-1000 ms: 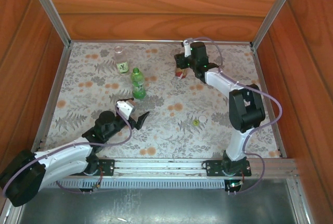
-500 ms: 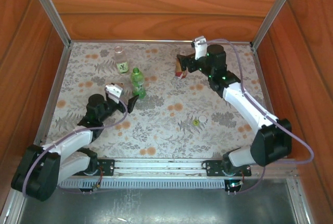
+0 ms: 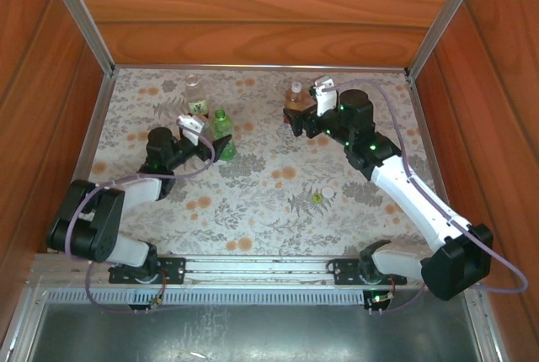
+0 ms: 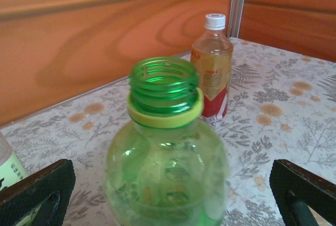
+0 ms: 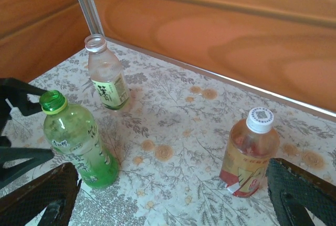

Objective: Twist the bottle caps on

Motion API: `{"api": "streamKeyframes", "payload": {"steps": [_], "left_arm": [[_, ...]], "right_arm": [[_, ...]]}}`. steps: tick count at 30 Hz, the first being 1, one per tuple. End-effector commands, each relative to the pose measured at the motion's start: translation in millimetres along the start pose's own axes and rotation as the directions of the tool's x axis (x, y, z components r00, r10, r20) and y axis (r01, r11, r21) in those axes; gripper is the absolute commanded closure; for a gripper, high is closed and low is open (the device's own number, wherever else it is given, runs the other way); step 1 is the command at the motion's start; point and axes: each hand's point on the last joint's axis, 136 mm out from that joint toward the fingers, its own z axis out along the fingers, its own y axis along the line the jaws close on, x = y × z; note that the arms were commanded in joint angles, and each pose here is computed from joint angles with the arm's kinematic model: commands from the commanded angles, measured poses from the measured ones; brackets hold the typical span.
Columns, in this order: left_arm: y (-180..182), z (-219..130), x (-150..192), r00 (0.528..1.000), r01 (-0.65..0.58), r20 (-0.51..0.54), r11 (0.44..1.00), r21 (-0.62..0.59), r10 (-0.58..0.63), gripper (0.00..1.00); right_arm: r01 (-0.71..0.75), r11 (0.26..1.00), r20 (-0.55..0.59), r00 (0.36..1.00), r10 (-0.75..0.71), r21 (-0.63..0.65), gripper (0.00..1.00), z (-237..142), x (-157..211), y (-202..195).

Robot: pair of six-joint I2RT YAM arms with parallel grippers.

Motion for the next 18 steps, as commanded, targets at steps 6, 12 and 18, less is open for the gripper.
{"api": "streamKeyframes", "payload": {"steps": [6,12,18], "left_arm": [[2.4,17.1,-7.0,0.995,-0.027,0.103,0.996,0.086,0.018,0.00],[2.2,24.2,-2.5,0.988,-0.010,0.157,0.992,0.123,-0.010,0.03],[-2.4,30.2,-1.0,0.987,-0.019,0.162,0.984,0.176,-0.010,0.09]], "right_arm": [[-0.139,0.990,-0.033,0.990,0.139,0.013,0.02,-1.5,19.7,0.2],[-0.220,0.975,-0.039,0.974,0.221,0.041,0.00,-6.6,32.8,-3.3],[-0.133,0.991,-0.033,0.991,0.133,0.009,0.00,-17.7,43.7,3.2]]}}
